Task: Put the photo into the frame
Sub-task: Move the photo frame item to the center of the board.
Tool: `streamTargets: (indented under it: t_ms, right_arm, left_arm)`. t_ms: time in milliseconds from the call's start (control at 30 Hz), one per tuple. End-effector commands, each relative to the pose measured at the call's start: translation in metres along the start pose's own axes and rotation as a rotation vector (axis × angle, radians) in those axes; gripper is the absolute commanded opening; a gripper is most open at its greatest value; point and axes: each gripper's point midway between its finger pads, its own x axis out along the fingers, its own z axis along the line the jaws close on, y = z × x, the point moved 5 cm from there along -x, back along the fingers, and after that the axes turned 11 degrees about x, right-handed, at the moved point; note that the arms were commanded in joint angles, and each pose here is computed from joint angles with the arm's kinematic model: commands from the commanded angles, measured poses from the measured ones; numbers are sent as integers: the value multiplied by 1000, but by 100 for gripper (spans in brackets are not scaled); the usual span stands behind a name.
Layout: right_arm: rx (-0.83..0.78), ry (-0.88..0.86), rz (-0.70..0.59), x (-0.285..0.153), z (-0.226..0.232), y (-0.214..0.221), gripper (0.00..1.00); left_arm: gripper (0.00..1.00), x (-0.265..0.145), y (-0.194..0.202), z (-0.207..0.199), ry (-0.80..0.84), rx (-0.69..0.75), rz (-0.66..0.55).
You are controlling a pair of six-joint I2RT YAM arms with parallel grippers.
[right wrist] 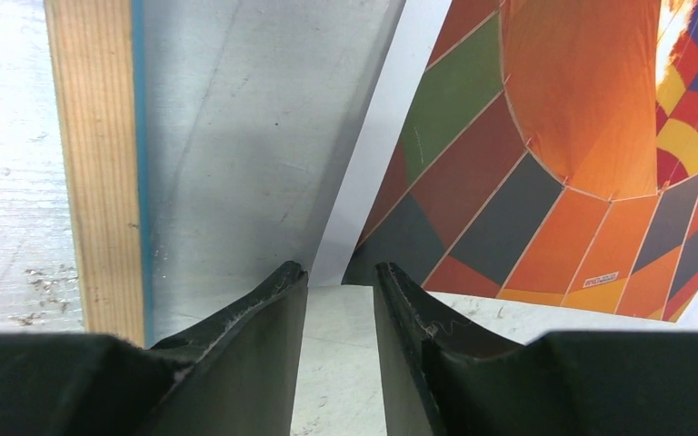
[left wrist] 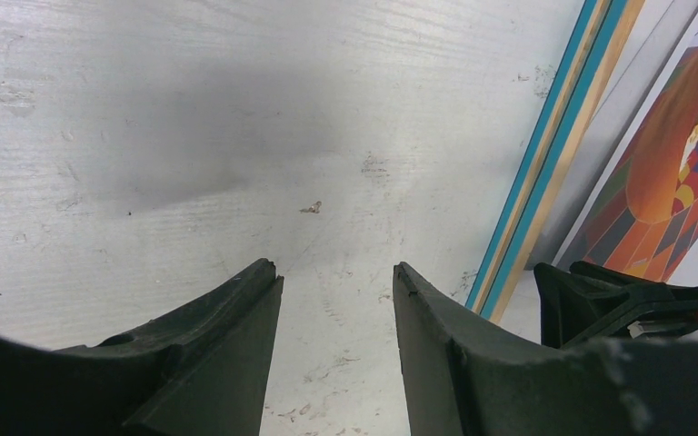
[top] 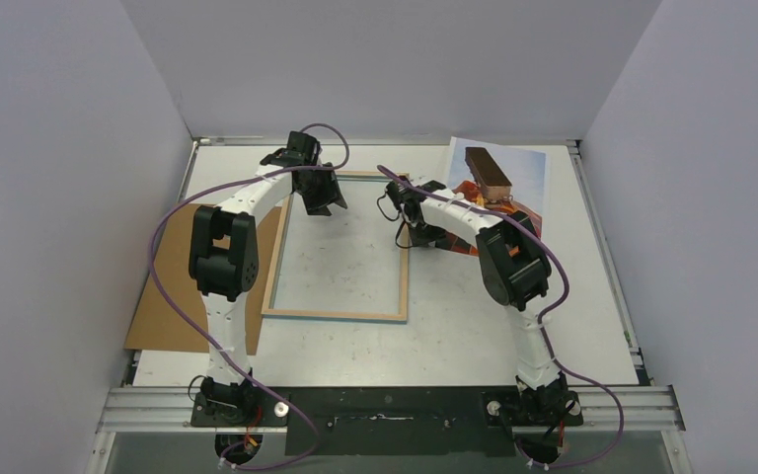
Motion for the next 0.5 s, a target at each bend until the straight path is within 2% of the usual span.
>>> streamTargets:
  t_ms: [0,200,300,400,467]
  right_arm:
    - [-51,41,-24,3,-8,2,33]
    - [-88,11,-71,8,0,-11,27]
    - [-99,11,-74,8,0,-13,18]
    - [-96,22,-76,6,-3,-12,1]
    - [-79,36,-90,1,-7,-13,0]
  left_arm:
    - [47,-18,-15,-7,37,7,-69]
    - [47,-17,-13,-7,38,3,-64]
    - [47,-18,-13,-7,38,2,-64]
    - [47,-19,-13,-6,39,2,-66]
    - [47,-19,-13,-7,45,3,-66]
